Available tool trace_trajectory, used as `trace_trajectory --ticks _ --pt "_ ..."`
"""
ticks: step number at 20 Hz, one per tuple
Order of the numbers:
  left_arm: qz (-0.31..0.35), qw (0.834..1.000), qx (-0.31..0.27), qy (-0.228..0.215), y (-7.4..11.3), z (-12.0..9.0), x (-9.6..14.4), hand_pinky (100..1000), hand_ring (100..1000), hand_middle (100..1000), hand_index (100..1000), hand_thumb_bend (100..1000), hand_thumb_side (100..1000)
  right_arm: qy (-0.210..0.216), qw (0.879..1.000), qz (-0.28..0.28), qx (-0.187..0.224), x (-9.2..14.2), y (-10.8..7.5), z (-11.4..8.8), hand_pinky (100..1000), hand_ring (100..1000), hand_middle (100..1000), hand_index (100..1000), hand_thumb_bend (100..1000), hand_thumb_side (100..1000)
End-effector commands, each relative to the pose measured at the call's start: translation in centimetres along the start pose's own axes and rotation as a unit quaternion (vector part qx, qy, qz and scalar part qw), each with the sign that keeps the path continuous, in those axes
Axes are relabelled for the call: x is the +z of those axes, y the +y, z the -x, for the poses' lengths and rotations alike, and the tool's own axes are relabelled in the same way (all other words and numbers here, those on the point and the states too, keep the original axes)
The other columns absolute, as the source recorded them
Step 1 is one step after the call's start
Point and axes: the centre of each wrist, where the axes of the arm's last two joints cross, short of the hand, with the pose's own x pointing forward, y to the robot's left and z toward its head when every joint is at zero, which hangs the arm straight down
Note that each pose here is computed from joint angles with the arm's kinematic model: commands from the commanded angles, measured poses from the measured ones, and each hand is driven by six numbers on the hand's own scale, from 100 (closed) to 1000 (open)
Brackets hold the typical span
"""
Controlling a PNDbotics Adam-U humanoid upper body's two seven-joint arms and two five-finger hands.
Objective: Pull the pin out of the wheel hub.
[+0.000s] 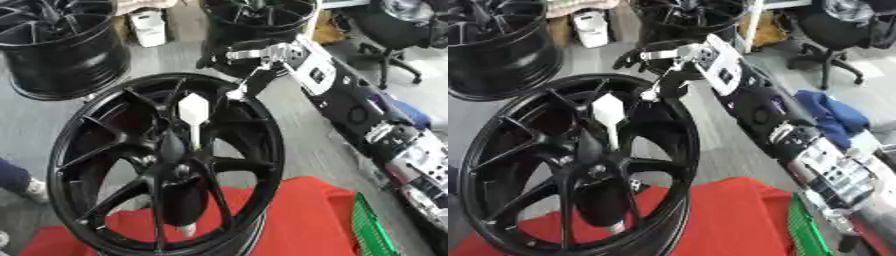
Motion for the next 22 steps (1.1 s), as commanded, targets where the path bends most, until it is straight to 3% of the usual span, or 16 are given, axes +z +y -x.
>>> trace_trajectory --ticks 1,2,7,9,22 --pt "-0.001 1.0 -0.01 -0.009 0.3 -0.7 -0.1 555 684 631 796 450 634 -0.017 1.0 -0.005 0.018 0.2 -1.6 -0.9 886 988 1000 941 100 269" --pt "-0.001 1.0 -0.01 -0.009 0.3 -0.7 -0.1 555 684 631 796 450 634 -0.02 1.0 -0.013 0.018 0.1 -1.6 -1.1 886 987 1000 941 100 271" --pt "0.001 1.0 -0.011 -0.005 0.3 -0.6 0.0 555 685 632 797 452 637 -0.037 0.998 -0.052 0.019 -0.6 -1.3 -1.9 880 971 1000 910 100 446" --pt "0.002 1.0 -0.011 -0.004 0.3 -0.5 0.0 555 685 632 797 453 638 -0.046 0.997 -0.062 0.023 -0.8 -1.4 -2.4 880 968 1000 911 100 432" --pt "0.003 1.0 -0.012 0.001 0.2 -0.4 0.1 554 687 632 799 454 640 -0.088 0.991 -0.094 0.032 -2.5 0.2 -4.7 879 968 1000 976 100 594"
